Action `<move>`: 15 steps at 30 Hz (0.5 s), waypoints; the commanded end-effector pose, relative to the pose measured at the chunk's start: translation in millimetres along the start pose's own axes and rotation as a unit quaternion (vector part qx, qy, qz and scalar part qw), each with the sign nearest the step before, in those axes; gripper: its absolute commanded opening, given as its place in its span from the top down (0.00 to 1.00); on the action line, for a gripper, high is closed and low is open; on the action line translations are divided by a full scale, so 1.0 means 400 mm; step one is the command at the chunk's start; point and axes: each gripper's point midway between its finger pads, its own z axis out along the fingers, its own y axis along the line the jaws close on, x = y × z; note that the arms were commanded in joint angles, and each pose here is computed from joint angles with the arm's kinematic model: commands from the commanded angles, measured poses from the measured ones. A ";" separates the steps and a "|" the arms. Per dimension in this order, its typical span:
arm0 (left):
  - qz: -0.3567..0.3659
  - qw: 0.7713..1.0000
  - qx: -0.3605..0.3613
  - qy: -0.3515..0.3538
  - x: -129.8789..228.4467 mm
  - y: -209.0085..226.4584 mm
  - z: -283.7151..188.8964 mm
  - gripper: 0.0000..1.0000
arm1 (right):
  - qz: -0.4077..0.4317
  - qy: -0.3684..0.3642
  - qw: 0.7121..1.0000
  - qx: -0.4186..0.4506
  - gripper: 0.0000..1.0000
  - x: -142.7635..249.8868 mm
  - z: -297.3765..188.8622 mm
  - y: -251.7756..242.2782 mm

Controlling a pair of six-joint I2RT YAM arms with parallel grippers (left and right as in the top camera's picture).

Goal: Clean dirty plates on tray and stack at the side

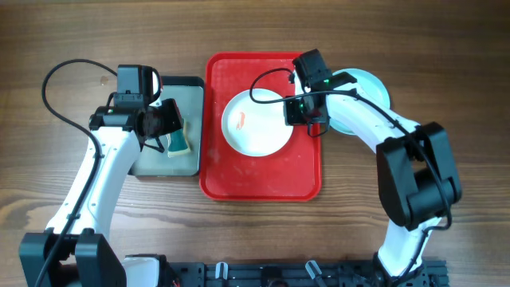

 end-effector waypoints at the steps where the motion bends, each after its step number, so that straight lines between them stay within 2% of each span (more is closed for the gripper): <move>1: 0.002 1.000 0.000 0.017 0.020 0.005 0.021 0.86 | 0.002 -0.022 1.000 0.003 0.96 -0.027 -0.043 0.004; 8: 0.000 0.998 -0.011 0.054 0.050 0.018 0.075 0.84 | 0.002 -0.021 1.000 0.004 0.96 -0.026 -0.043 0.003; 15: -0.002 0.997 -0.020 0.081 0.076 0.028 0.101 0.76 | 0.000 -0.021 1.000 0.004 0.96 -0.026 -0.043 0.003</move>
